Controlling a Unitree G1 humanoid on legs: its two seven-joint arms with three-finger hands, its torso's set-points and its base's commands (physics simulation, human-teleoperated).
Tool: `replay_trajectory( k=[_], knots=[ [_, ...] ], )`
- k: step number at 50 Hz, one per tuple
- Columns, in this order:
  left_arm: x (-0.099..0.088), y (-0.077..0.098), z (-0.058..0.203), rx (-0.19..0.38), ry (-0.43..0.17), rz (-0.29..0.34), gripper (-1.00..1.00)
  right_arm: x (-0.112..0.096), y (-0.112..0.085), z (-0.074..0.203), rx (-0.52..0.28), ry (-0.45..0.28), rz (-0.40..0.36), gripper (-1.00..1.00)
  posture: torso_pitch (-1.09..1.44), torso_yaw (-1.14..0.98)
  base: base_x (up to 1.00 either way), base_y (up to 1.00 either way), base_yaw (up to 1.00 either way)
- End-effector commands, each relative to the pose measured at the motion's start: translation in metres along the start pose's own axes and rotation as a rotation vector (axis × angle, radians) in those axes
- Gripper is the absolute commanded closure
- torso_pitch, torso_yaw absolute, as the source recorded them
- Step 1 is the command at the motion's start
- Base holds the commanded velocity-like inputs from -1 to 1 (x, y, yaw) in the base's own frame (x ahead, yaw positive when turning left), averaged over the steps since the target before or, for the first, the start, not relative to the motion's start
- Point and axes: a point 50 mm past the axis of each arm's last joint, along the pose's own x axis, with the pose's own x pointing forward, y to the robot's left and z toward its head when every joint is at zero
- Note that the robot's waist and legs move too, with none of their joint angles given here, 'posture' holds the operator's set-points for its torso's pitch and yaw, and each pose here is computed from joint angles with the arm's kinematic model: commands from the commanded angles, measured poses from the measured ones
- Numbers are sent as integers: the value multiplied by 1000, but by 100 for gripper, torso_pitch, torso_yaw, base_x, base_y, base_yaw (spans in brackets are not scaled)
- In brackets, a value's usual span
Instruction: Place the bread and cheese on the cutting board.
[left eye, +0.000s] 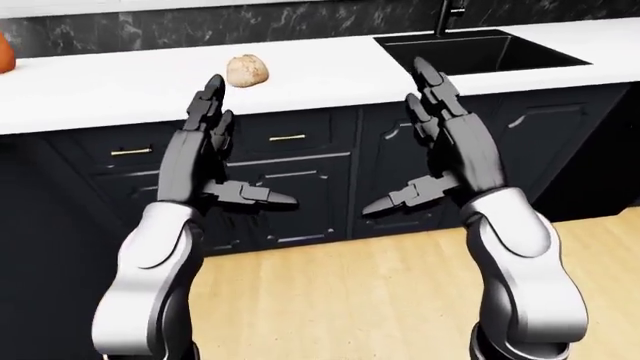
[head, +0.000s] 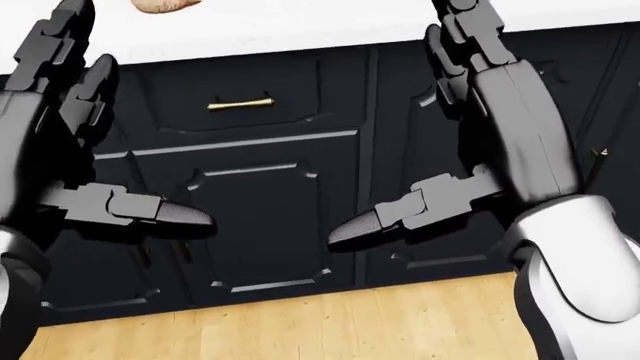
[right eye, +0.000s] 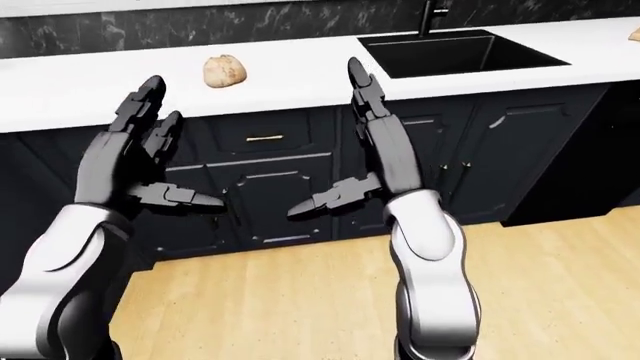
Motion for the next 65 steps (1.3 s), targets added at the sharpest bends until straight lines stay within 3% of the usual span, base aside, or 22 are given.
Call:
replay_trajectory(
  k=[1, 53, 65],
  knots=[
    [-1, 3, 11, 17, -63, 20, -100, 0, 2, 11, -9, -64, 9, -100, 0, 0, 5, 29, 0],
    [0, 1, 10, 23, -61, 15, -100, -1, 0, 8, -17, -60, -4, -100, 0, 0, 13, 19, 0],
    [0, 1, 12, 26, -65, 15, -100, 0, -1, 11, -10, -64, -5, -100, 0, 0, 15, 4, 42]
  ],
)
